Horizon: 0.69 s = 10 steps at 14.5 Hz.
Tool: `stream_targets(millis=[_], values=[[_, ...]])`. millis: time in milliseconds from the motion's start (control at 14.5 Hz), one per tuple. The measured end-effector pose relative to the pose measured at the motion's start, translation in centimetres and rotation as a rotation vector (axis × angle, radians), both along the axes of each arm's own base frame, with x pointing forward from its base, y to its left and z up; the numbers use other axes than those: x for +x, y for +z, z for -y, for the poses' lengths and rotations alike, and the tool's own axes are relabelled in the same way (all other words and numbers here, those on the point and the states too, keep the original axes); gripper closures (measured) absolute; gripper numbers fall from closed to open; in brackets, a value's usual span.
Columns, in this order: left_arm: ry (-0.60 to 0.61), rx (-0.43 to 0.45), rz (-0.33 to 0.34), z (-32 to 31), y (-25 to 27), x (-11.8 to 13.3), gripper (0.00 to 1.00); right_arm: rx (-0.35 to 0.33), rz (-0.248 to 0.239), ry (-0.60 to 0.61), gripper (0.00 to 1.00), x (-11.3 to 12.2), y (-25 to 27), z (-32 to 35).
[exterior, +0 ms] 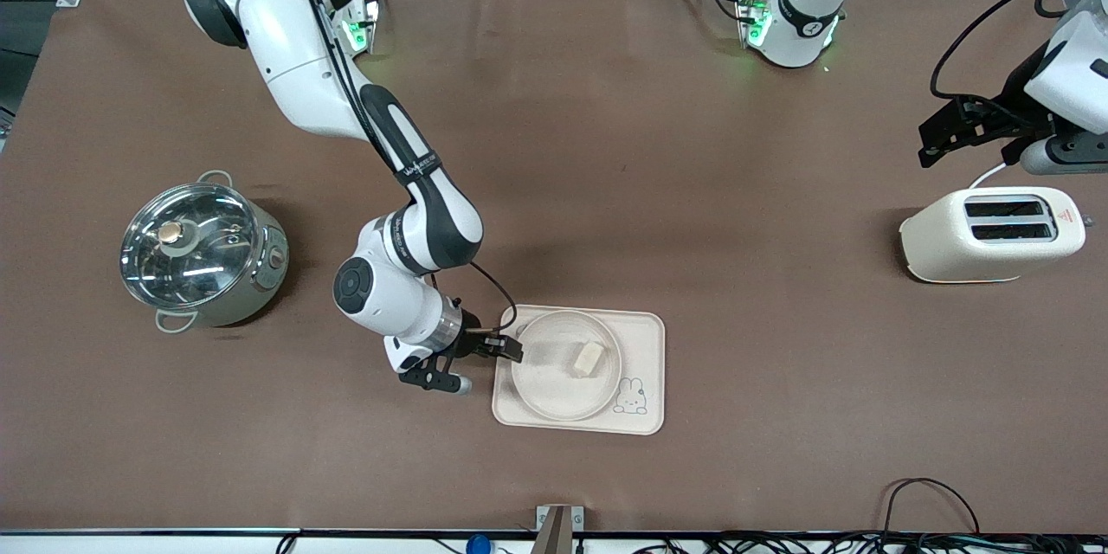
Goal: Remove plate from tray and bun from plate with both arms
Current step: 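Lower the right gripper and close it on the white plate rim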
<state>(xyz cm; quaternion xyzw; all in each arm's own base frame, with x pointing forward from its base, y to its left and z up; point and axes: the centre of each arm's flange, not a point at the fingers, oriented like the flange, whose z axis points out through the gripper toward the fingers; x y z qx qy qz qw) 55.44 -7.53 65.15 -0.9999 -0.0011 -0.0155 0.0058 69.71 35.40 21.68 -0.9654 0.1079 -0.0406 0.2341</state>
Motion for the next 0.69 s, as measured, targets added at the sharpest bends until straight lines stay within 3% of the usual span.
stream_targets(millis=[138, 208, 415, 692], values=[[0.000, 0.000, 0.000, 0.0, 0.0, 0.0, 0.00, -0.002, 0.006, 0.016, 0.58, 0.0, -0.3, -0.2], [0.000, 0.000, 0.000, 0.0, 0.0, 0.0, 0.00, -0.004, 0.010, 0.025, 0.61, -0.1, -0.6, -0.5], [0.000, 0.000, 0.000, 0.0, 0.0, 0.0, 0.00, -0.009, 0.044, 0.025, 0.61, -0.3, -2.2, -1.5], [0.000, -0.001, 0.000, 0.0, 0.0, 0.0, 0.00, -0.017, 0.044, 0.029, 0.61, -0.5, -4.1, -2.0]])
